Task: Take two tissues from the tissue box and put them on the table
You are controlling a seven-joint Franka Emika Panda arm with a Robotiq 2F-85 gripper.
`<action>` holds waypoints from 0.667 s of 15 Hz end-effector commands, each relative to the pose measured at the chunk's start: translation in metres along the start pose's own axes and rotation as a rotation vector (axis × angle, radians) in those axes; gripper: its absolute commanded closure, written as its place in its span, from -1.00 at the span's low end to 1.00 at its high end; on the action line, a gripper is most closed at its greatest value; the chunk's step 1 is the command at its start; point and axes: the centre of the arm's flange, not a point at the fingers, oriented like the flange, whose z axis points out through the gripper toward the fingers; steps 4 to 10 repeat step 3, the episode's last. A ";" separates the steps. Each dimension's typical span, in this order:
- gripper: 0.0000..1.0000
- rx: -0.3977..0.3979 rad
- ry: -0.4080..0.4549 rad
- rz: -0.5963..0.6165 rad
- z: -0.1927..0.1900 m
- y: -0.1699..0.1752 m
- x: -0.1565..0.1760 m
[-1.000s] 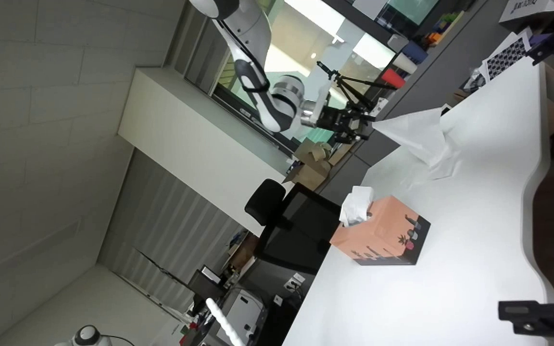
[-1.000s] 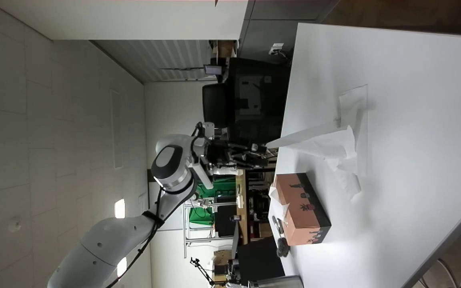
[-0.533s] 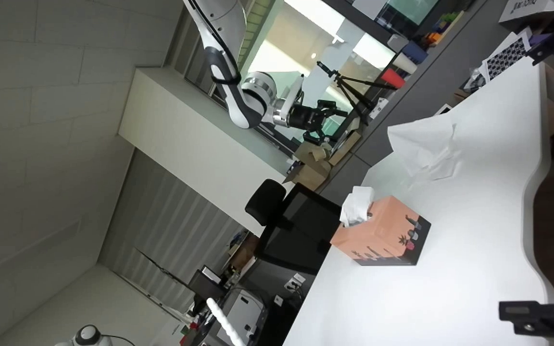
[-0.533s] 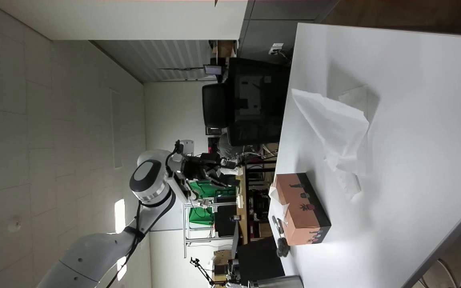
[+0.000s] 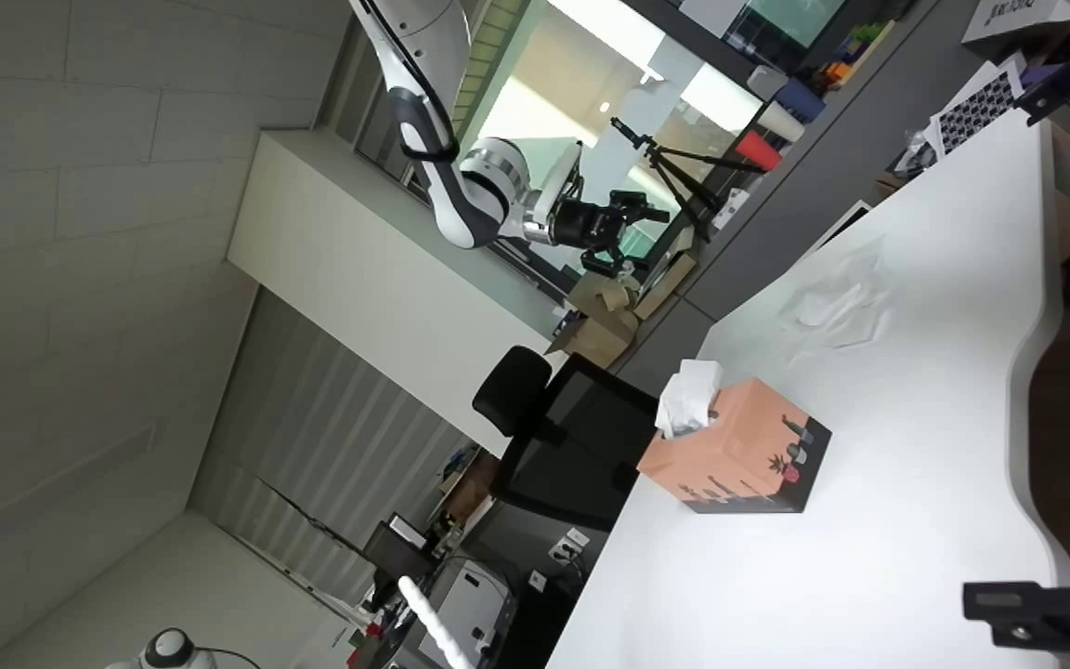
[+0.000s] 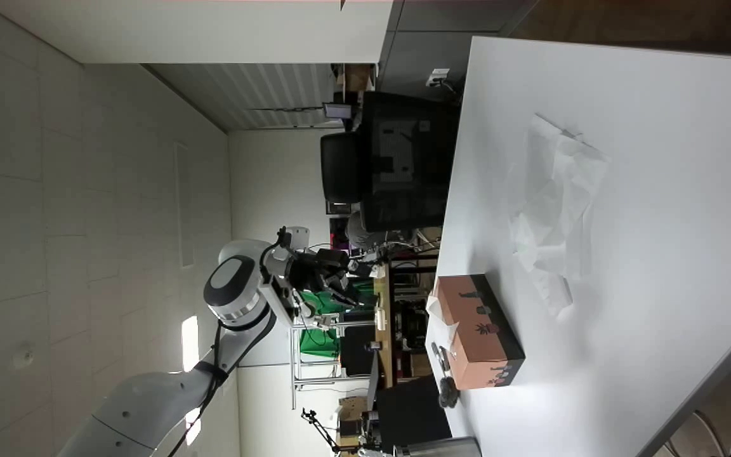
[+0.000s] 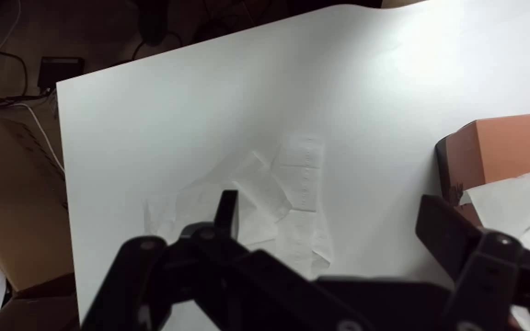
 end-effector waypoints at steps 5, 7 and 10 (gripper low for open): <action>-0.99 0.000 0.000 -0.001 0.000 0.000 0.000; -0.99 0.000 0.000 -0.001 0.000 0.000 0.000; -0.99 0.000 0.000 -0.001 0.000 0.000 0.000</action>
